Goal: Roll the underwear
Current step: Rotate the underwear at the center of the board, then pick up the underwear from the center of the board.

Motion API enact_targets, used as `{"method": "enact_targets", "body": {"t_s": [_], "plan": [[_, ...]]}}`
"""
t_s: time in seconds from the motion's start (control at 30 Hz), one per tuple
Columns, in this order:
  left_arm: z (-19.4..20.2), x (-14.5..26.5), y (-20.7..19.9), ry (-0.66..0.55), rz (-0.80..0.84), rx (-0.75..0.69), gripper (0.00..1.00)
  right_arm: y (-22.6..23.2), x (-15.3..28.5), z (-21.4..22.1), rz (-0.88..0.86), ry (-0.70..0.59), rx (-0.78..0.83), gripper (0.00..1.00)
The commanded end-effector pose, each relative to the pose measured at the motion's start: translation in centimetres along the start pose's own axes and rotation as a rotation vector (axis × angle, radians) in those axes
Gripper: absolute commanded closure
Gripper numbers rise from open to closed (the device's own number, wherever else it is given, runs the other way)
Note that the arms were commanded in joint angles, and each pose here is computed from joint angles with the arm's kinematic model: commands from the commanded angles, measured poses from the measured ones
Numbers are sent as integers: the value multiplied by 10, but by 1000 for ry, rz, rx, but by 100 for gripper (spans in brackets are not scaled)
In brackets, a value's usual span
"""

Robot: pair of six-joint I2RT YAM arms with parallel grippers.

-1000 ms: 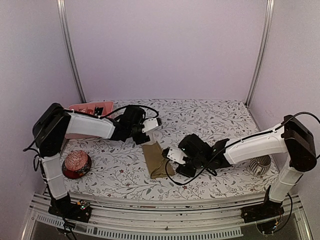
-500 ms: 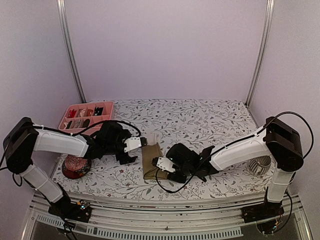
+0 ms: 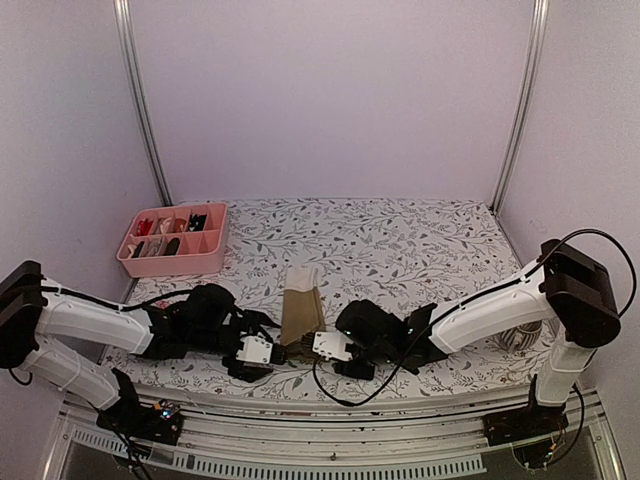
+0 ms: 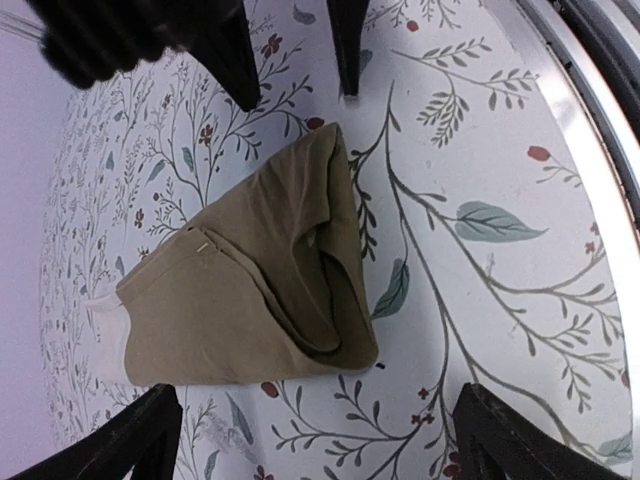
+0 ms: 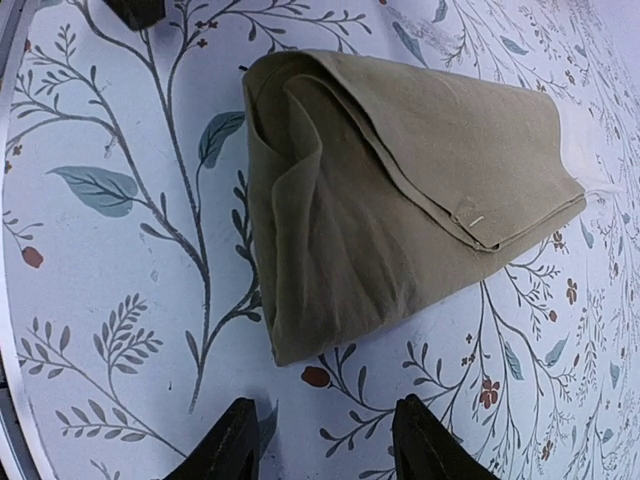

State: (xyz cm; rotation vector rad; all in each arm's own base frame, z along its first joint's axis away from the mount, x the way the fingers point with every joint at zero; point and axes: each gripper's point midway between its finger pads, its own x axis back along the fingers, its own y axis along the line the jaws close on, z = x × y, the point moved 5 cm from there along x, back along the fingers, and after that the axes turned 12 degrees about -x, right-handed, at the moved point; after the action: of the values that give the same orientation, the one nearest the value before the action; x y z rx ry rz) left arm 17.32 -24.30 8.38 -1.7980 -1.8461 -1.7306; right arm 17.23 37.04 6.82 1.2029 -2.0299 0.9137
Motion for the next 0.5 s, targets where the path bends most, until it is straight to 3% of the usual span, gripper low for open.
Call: {"method": "enact_targets", "body": {"t_s": [0.0,0.13,0.47], "plan": [[-17,-11,16,11,-93,-15,5,-8,26,-19,8,-130,-17,54],[-25,-24,19,44,-102,5,8,-22,49,-21,96,-211,-42,56],[-26,-55,0,130,-81,-26,20,-51,99,-24,277,-374,-111,52]]}}
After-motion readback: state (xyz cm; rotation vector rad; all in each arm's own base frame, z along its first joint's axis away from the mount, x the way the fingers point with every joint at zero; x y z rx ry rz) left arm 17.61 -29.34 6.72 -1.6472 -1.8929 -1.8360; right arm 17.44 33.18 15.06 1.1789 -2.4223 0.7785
